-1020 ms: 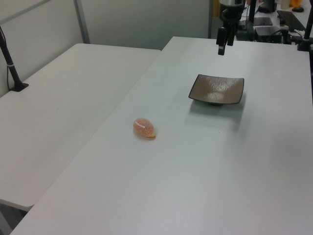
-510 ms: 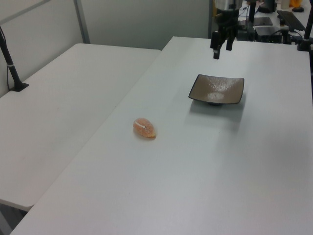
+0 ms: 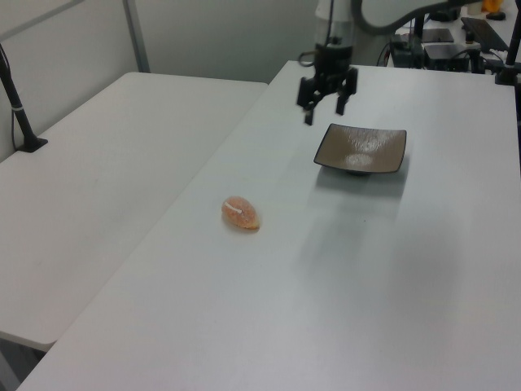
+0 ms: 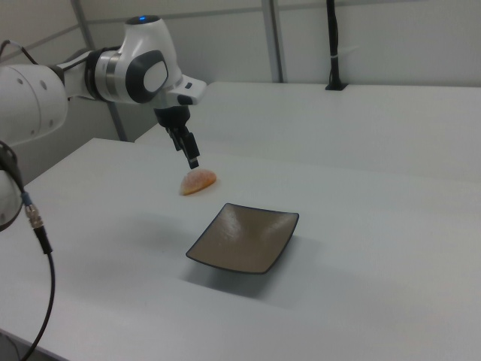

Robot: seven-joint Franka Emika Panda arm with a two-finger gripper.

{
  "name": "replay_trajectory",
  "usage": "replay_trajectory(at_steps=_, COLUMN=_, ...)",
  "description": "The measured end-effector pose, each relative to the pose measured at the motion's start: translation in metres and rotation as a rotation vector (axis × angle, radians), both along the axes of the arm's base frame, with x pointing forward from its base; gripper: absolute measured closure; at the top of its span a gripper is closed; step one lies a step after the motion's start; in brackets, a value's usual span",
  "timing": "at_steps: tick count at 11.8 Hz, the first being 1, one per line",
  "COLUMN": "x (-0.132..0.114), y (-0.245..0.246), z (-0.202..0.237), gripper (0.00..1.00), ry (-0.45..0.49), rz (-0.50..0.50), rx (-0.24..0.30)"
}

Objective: Bread is placed on a ceramic plate
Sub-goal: 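Move the open gripper over the orange bread roll and lower it, then close the gripper around the bread roll and lift it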

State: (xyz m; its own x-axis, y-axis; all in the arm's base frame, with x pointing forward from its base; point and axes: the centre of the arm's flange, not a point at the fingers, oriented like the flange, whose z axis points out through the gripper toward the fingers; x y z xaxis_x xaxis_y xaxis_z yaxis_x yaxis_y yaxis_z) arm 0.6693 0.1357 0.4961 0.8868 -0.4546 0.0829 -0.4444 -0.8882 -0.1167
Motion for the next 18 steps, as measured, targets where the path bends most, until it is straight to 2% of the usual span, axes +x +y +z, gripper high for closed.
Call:
replay_trajectory(at_steps=3, x=0.021, y=0.055, z=-0.025, gripper=0.0, ry=-0.087, rz=-0.079, rx=0.045)
replay_trajectory(at_steps=4, x=0.026, y=0.07, z=-0.033, gripper=0.0, ry=-0.109, rz=-0.086, rx=0.045)
replay_trajectory(at_steps=7, x=0.041, y=0.095, z=-0.063, gripper=0.0, ry=-0.157, rz=-0.101, rx=0.024)
replay_trajectory(at_steps=12, x=0.06, y=0.113, z=-0.129, gripper=0.0, ry=-0.136, rz=-0.115, rx=-0.041)
replay_trajectory(at_steps=15, x=0.07, y=0.112, z=-0.143, gripper=0.0, ry=-0.154, rz=-0.117, rx=-0.055)
replay_trajectory(at_steps=18, x=0.072, y=0.125, z=-0.146, gripper=0.0, ry=-0.197, rz=-0.098, rx=-0.041)
